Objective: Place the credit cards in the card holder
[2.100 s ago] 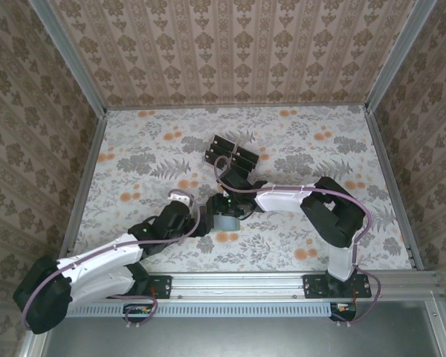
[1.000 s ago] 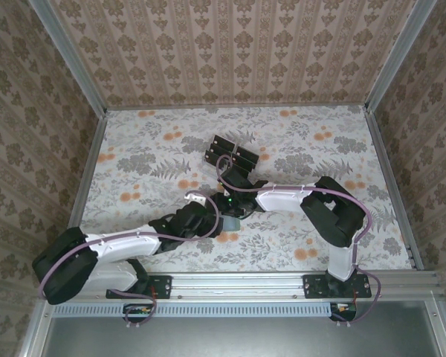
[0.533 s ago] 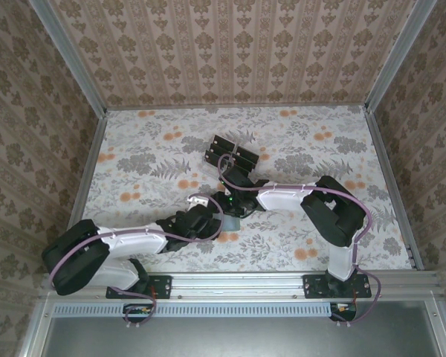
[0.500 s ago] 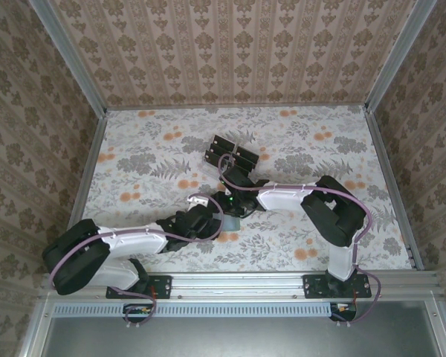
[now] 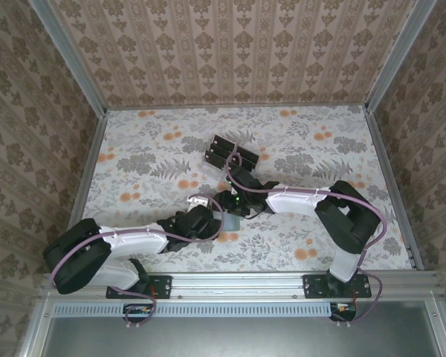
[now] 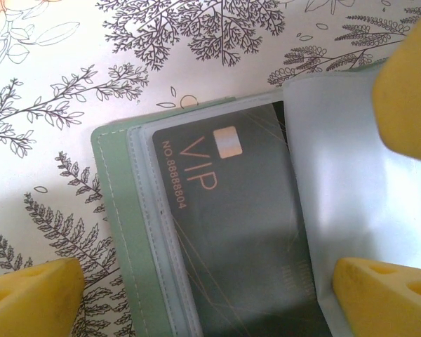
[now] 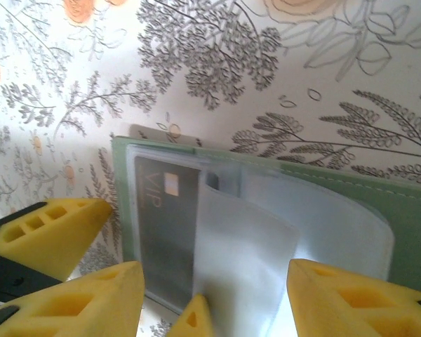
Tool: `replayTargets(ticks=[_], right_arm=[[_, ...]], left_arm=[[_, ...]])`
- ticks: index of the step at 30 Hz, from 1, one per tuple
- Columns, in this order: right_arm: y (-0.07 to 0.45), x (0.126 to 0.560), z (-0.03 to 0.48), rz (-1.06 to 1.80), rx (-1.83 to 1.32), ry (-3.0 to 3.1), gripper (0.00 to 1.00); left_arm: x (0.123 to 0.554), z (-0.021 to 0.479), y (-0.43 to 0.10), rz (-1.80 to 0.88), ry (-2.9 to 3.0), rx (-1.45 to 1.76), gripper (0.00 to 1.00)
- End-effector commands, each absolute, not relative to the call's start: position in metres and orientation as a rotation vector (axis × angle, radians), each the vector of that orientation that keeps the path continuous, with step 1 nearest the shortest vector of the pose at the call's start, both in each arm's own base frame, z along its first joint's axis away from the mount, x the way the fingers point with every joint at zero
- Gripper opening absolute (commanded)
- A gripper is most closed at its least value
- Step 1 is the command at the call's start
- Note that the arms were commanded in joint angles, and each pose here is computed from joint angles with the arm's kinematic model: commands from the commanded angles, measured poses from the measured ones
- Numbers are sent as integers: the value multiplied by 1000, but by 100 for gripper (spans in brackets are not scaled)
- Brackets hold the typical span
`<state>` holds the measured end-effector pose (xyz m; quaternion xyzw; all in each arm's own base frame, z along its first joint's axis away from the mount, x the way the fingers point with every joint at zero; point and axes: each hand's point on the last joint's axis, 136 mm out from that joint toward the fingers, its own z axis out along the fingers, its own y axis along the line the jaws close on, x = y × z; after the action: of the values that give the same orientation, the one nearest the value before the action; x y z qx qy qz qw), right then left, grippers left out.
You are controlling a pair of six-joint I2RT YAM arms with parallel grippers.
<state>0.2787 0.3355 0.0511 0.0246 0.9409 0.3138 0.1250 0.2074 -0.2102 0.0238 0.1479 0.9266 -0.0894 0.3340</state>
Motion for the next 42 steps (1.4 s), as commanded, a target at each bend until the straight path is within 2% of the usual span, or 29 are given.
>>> replayTargets(ticks=[1,11,21,36,42], right_arm=[[326,278,49,887,112,2735,58],[332,277,35,906,113,2762,58],[348,282,44,972,67,2746,57],[382,278,68,1010,-23,2729,57],[402,276,60,983,-58,2755,58]], left_arm=[[208,22,-206,-199,2429,371,100],[207,21,-205,-199,2432,370,100],[208,27,-205,-209,2413,367,100],[217,89,-182,-284,2272,181,100],[222,100,-166,-238,2270,85,100]])
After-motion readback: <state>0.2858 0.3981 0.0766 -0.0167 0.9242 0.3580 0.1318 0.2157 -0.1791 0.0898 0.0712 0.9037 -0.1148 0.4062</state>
